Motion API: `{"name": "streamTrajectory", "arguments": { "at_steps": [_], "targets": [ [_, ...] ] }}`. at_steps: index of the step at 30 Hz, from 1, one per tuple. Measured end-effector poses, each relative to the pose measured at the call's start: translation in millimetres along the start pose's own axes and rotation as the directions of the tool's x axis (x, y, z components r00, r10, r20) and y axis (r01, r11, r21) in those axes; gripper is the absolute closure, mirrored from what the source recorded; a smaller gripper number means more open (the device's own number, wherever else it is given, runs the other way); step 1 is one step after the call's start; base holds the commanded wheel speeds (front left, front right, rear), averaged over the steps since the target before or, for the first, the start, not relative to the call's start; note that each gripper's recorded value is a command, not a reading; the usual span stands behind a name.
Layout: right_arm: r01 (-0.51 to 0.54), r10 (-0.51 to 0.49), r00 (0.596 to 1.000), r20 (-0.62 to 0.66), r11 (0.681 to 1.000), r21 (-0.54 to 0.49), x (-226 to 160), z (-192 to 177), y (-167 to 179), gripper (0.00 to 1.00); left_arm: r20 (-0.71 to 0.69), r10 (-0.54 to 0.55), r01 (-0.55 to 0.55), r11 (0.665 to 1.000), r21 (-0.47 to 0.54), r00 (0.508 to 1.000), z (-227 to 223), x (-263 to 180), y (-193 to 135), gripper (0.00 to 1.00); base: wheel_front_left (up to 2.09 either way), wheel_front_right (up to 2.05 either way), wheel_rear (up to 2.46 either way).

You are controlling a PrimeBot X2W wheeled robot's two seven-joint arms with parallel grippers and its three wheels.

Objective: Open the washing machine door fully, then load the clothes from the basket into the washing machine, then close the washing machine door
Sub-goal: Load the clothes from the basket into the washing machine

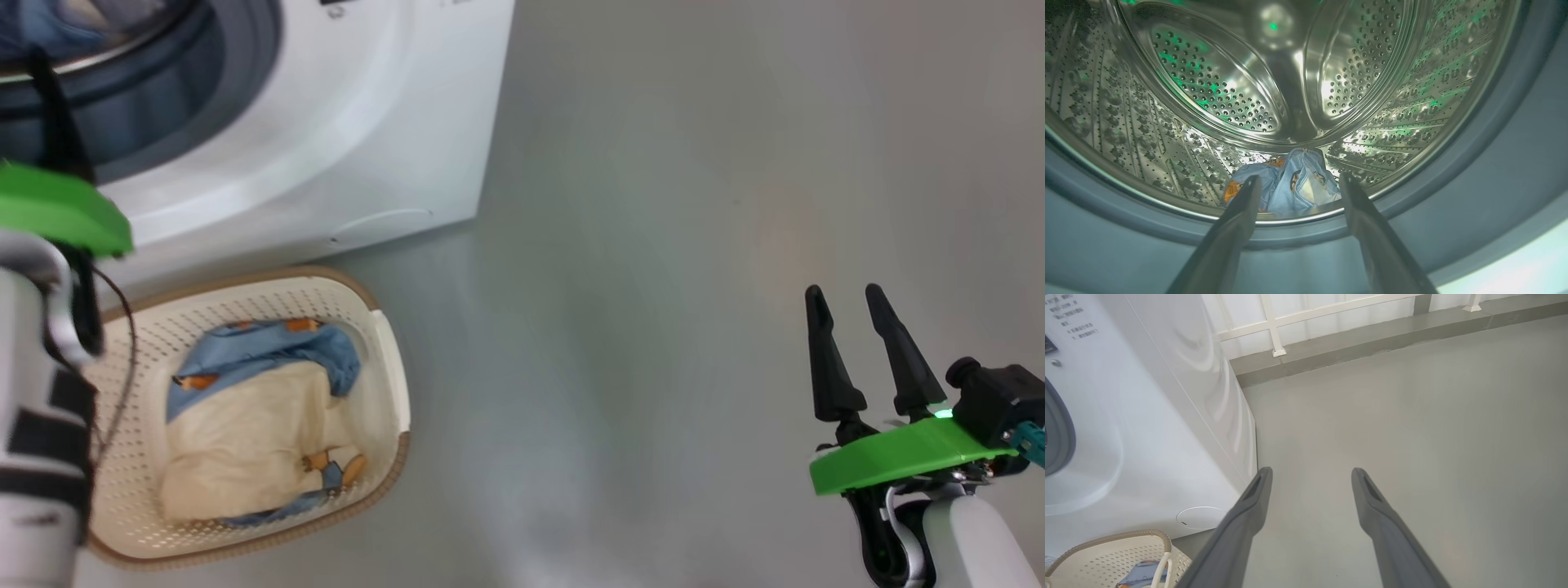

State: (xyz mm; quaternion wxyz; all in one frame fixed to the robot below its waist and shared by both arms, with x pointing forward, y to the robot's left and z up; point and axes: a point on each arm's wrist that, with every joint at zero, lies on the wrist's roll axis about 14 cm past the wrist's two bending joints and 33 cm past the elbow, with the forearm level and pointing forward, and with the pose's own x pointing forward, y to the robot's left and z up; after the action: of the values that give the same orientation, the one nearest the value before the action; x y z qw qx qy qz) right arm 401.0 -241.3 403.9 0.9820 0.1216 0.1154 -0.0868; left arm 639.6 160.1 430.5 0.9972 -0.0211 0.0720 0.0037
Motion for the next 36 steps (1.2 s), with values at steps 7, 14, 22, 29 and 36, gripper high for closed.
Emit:
{"name": "streamTrajectory", "arguments": {
  "at_steps": [7,14,22,29,36],
  "targets": [
    [-0.036,0.037,0.999,0.025,0.999,-0.015,-14.0,15.9,11.1,0.00,0.038,0.013,-0.012,0.999,-0.045,0.999,-0.8,-67.2,3.3,0.00,0.00,0.00,0.00],
    [-0.076,0.077,0.996,0.039,0.997,-0.031,-27.1,29.7,23.5,0.00,0.043,0.043,-0.040,0.997,-0.069,0.998,-7.6,-139.5,12.6,0.00,0.00,0.00,0.00],
    [-0.114,0.118,0.992,0.042,0.990,-0.079,-46.8,40.2,34.0,0.00,0.036,0.053,-0.051,0.997,-0.055,0.998,-11.1,-210.1,17.5,0.00,0.00,0.00,0.00],
    [-0.143,0.148,0.988,0.048,0.984,-0.103,-62.6,48.1,40.4,0.00,0.036,0.054,-0.052,0.998,-0.041,0.998,-12.8,-259.9,17.4,0.00,0.00,0.00,0.00],
    [-0.166,0.173,0.984,0.052,0.980,-0.113,-72.5,53.2,45.9,0.00,0.051,0.053,-0.051,0.998,-0.039,0.997,-9.1,-284.1,17.5,0.00,0.00,0.00,0.00]
  ]
}}
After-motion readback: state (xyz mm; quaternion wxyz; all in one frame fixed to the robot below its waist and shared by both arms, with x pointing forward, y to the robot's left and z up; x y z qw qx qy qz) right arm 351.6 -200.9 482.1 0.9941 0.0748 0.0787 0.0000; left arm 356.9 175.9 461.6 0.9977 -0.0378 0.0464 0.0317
